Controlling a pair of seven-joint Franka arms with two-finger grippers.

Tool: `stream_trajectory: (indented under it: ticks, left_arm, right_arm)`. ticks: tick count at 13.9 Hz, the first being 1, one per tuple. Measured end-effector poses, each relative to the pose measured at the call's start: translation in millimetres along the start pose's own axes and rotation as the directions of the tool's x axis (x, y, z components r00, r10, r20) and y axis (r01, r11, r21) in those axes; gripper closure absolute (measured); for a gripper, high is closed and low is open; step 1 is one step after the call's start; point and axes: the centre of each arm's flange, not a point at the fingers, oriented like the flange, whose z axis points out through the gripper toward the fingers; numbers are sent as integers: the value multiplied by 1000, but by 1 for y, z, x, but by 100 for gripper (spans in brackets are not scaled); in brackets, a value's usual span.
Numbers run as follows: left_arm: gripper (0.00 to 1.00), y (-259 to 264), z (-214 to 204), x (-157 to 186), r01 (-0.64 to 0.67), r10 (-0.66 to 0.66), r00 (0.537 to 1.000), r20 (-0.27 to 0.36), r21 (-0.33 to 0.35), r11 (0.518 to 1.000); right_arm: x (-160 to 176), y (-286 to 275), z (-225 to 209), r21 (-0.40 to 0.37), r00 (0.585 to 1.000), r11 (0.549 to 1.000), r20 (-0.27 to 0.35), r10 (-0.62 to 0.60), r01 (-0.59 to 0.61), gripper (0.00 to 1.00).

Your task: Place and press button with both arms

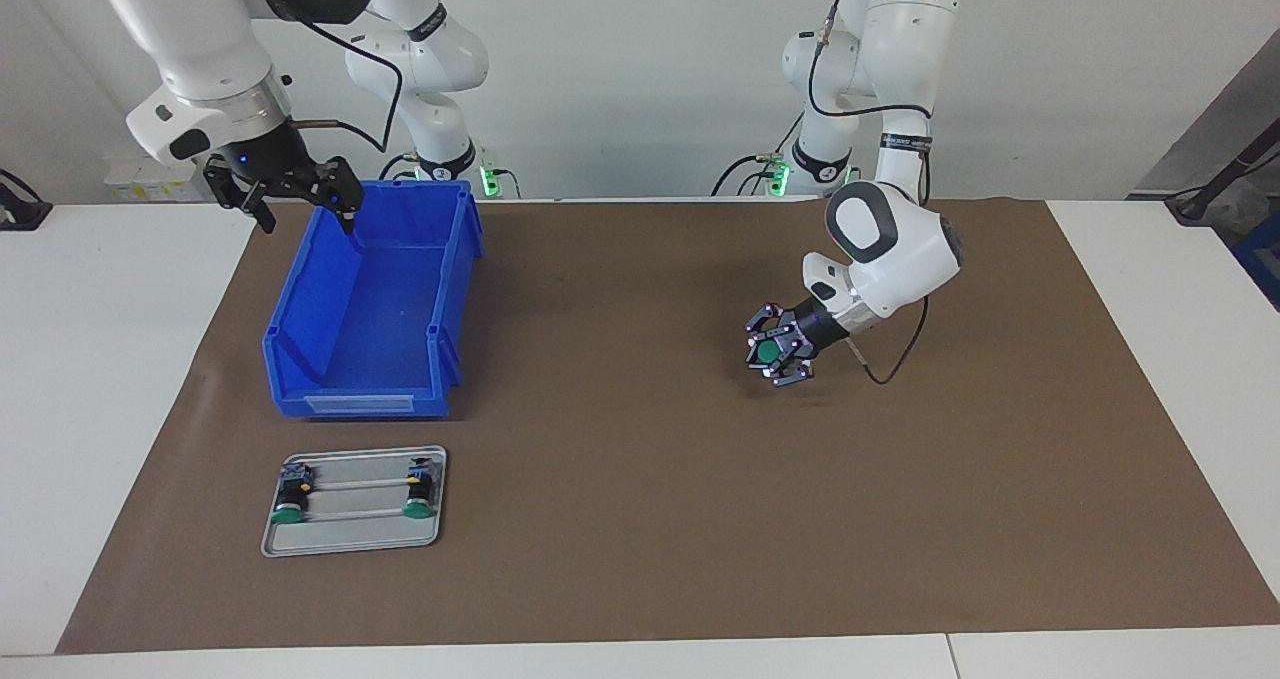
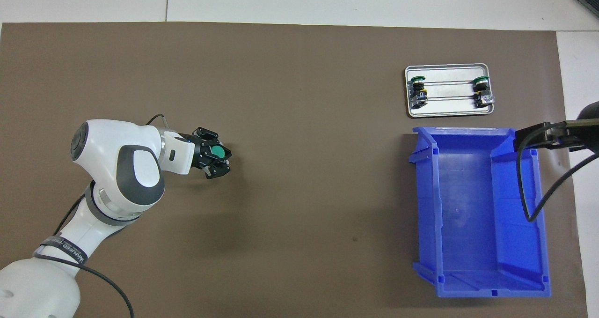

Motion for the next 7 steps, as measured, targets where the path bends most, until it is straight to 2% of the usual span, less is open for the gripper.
stream_trajectory:
  ticks: [2,6,7]
  left_arm:
    - [90,2,2,-1,-20,20,1000,-18,-15,1000]
    - [90,13,14,-7,-57,47,983,-177,-52,997]
    - [90,15,15,-8,-59,46,979,-201,-60,996]
  right_arm:
    - [0,0,0,0,1000,1000,0,0,0,0]
    - [0,0,0,0,1000,1000,0,0,0,0]
    - [0,0,0,0,1000,1000,0,0,0,0]
